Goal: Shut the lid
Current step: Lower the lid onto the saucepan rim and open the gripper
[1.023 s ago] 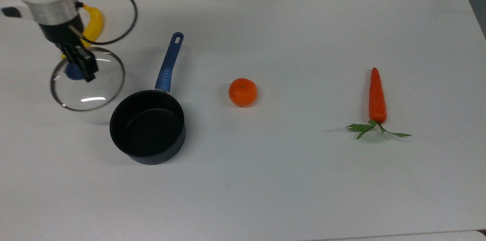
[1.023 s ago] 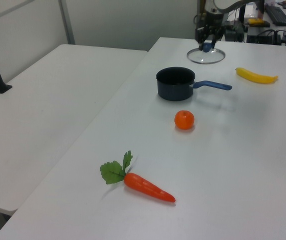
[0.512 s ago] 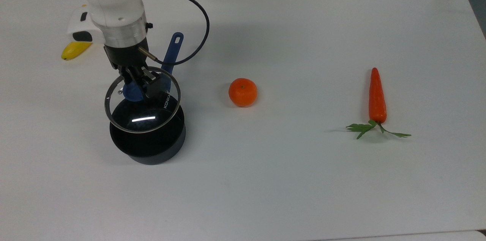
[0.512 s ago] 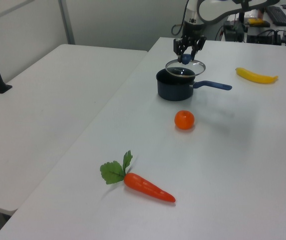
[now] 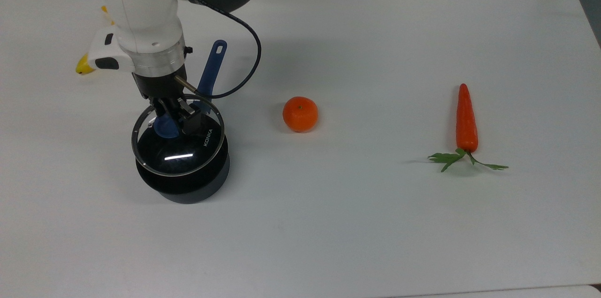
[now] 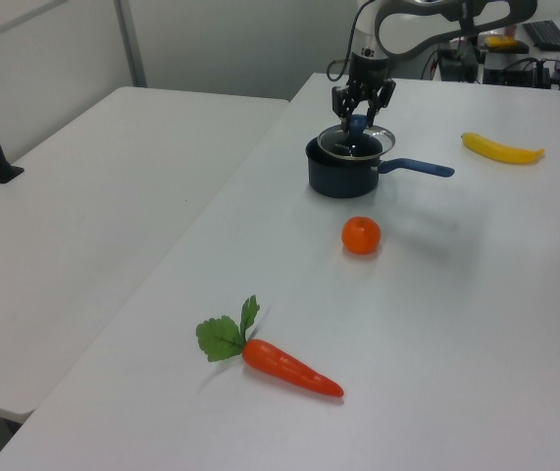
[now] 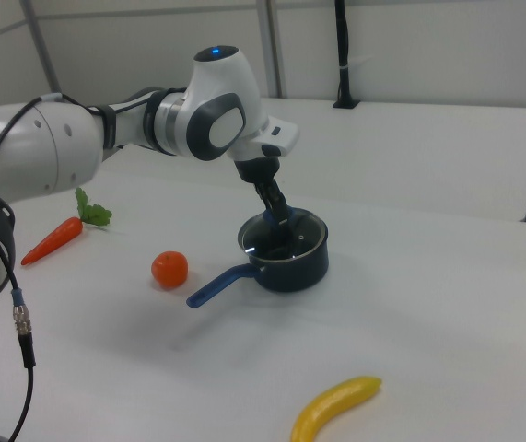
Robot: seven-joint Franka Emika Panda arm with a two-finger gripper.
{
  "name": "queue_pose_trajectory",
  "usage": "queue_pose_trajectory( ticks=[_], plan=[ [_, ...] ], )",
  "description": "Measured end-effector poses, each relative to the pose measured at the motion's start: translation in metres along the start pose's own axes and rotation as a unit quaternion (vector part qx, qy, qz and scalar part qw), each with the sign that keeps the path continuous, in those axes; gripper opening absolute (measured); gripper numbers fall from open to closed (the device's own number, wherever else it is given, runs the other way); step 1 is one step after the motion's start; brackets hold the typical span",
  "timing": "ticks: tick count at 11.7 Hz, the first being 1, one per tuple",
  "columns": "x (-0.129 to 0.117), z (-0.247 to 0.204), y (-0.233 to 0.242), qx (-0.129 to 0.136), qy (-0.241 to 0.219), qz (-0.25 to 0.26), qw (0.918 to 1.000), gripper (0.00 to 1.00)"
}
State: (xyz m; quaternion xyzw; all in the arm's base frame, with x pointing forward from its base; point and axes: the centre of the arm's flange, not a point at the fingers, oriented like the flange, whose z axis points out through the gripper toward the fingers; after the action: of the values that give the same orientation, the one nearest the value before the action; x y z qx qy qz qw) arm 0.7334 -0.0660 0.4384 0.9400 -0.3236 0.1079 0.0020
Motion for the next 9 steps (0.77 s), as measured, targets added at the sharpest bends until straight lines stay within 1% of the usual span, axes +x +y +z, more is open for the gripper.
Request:
queue_pose_trajectory(
  ticks=[3,5,9],
  plan=[
    [0.004,0.014,-0.005,-0.003,0.001,0.003,1.0000,0.61],
    [0.008,0.015,-0.008,0.001,0.010,0.008,0.9999,0.61],
    [0.008,0.015,-0.009,0.002,0.012,0.008,0.9999,0.61]
  ],
)
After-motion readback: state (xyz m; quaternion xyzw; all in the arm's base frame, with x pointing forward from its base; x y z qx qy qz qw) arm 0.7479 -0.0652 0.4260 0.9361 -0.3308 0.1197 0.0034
